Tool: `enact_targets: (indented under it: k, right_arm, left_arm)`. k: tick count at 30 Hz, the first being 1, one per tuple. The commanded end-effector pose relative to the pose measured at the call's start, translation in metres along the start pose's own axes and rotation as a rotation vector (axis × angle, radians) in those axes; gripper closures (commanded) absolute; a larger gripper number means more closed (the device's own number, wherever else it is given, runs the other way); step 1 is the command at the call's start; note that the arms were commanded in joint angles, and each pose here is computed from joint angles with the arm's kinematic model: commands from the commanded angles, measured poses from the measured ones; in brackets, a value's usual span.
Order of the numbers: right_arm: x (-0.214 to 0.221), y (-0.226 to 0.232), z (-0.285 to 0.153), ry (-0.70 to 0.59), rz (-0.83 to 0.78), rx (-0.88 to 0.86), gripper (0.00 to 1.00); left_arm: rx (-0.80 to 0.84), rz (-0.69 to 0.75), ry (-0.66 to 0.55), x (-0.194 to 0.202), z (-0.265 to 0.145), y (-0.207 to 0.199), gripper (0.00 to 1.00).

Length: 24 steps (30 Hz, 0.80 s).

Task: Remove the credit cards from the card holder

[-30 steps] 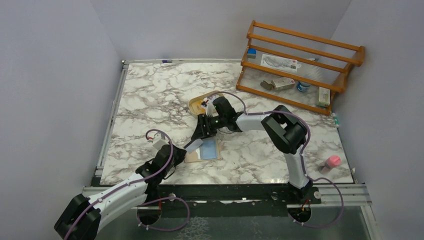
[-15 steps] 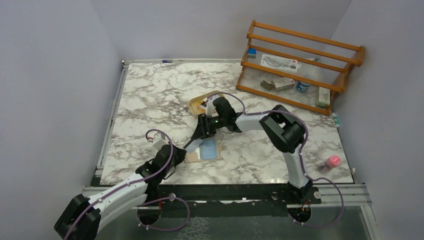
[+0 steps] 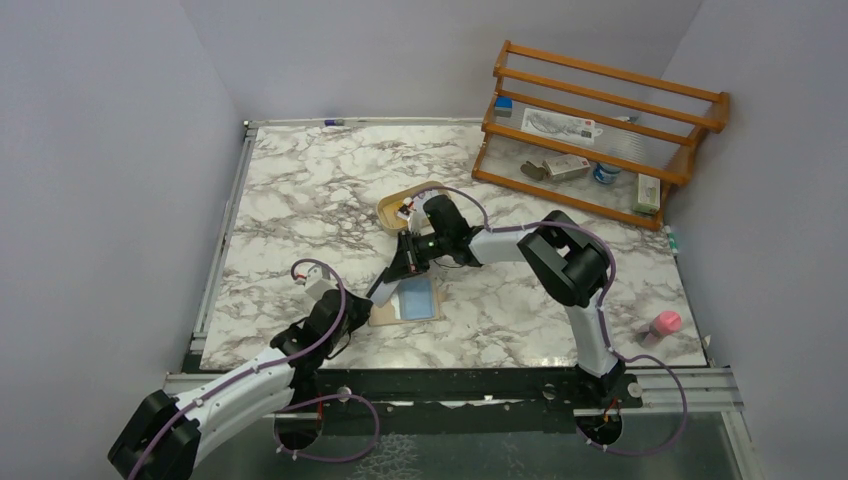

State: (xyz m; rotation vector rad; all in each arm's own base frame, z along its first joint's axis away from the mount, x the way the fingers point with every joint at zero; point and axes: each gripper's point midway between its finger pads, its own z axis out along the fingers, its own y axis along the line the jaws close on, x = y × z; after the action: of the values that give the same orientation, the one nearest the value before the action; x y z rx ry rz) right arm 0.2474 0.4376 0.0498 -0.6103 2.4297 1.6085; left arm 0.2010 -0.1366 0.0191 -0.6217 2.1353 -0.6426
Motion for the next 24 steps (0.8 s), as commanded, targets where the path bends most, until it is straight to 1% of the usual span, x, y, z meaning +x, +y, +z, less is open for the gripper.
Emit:
enact_targets:
  k: [1, 3, 5, 10, 14, 16, 18, 24]
  right_arm:
    - [0.001, 0.016, -0.003, 0.009, -0.03, -0.05, 0.99]
    - [-0.007, 0.02, -0.009, -0.009, -0.05, -0.043, 0.99]
    - [-0.024, 0.023, -0.022, -0.053, -0.064, -0.03, 0.99]
    - [-0.087, 0.022, -0.075, -0.218, -0.083, 0.004, 0.99]
    - [-0.135, 0.012, -0.109, -0.296, -0.133, 0.078, 0.99]
    - [-0.162, 0.004, -0.124, -0.319, -0.156, 0.149, 0.99]
    - [-0.179, -0.008, -0.133, -0.328, -0.163, 0.209, 0.99]
    - [-0.207, -0.036, -0.144, -0.343, -0.193, 0.332, 0.99]
  left_arm:
    - [-0.042, 0.029, 0.03, 0.008, -0.002, 0.016, 1.0]
    - [-0.044, 0.031, 0.028, 0.008, -0.002, 0.016, 1.0]
    - [-0.046, 0.033, 0.026, 0.007, -0.003, 0.016, 1.0]
    - [-0.043, 0.031, 0.02, 0.005, -0.005, 0.016, 1.0]
    - [-0.038, 0.028, 0.02, 0.005, -0.005, 0.016, 1.0]
    - [-0.035, 0.029, 0.021, 0.005, -0.005, 0.014, 1.0]
    - [-0.037, 0.031, 0.026, 0.006, -0.005, 0.015, 1.0]
    - [-0.03, 0.026, 0.039, 0.009, -0.005, 0.015, 1.0]
